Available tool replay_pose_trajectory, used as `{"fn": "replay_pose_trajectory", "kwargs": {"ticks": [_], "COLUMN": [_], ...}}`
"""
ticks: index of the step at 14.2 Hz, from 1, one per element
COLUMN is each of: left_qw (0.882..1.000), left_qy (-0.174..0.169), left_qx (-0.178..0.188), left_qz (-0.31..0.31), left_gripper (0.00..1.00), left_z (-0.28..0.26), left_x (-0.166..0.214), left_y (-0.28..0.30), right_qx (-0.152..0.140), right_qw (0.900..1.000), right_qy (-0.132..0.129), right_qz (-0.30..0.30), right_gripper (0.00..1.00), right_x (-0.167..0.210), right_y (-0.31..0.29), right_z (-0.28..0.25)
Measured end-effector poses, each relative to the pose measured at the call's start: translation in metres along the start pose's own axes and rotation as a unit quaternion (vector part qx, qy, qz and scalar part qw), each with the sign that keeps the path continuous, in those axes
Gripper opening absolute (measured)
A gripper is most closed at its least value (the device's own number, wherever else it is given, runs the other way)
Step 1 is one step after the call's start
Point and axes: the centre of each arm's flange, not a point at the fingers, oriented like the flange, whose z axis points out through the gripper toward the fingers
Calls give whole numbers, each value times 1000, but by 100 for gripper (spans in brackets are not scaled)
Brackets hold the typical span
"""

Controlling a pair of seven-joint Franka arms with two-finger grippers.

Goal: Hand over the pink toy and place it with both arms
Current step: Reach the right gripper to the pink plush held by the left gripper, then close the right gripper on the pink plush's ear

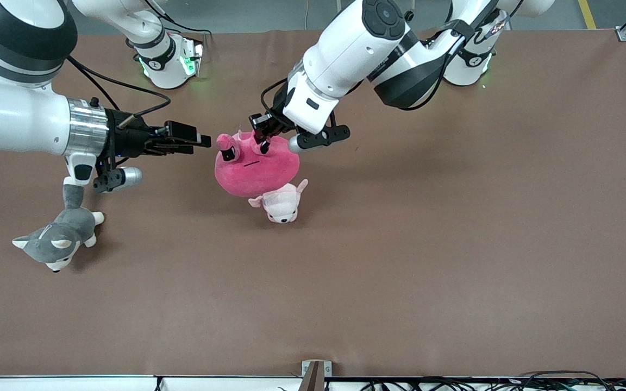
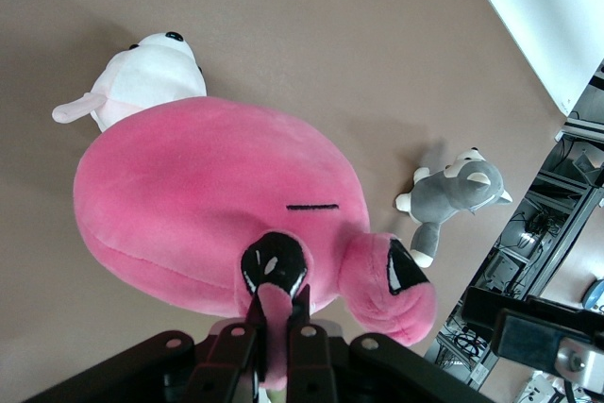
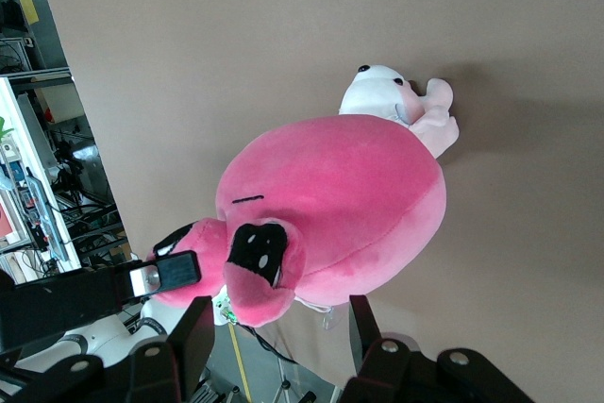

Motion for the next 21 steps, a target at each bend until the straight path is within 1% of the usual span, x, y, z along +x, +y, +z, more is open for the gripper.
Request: {"fn": "replay_pose_trajectory", "kwargs": {"ticks": [5,6,8,10,18,21], "left_qw": [1000,1000,1000,1000,1000,1000], "left_qy": [0,0,0,0,0,2], "left_qx": [0,0,0,1,1,-1], "left_qz": [-1,-1,-1,-1,-2,-2], "left_gripper": [10,10,10,10,10,10], "left_z": [0,0,1,1,1,0], "left_x": [0,0,1,1,1,3], "left_y": [0,0,0,0,0,0], "right_qx": [-4,-8,-27,-36,-41,-55], "right_qw": [1000,1000,999,999,999,998], "right_qy": [0,-2,0,0,-10,-11], "right_qz": [-10,-13,-20,-22,-31,-35], "right_gripper": [66,66,66,66,66,66], "right_x": [-2,-3,-4,-4,-8,-9], "right_y": [-13,-16,-19,-20,-31,-33], "right_z": [11,15,22,25,40,45]}}
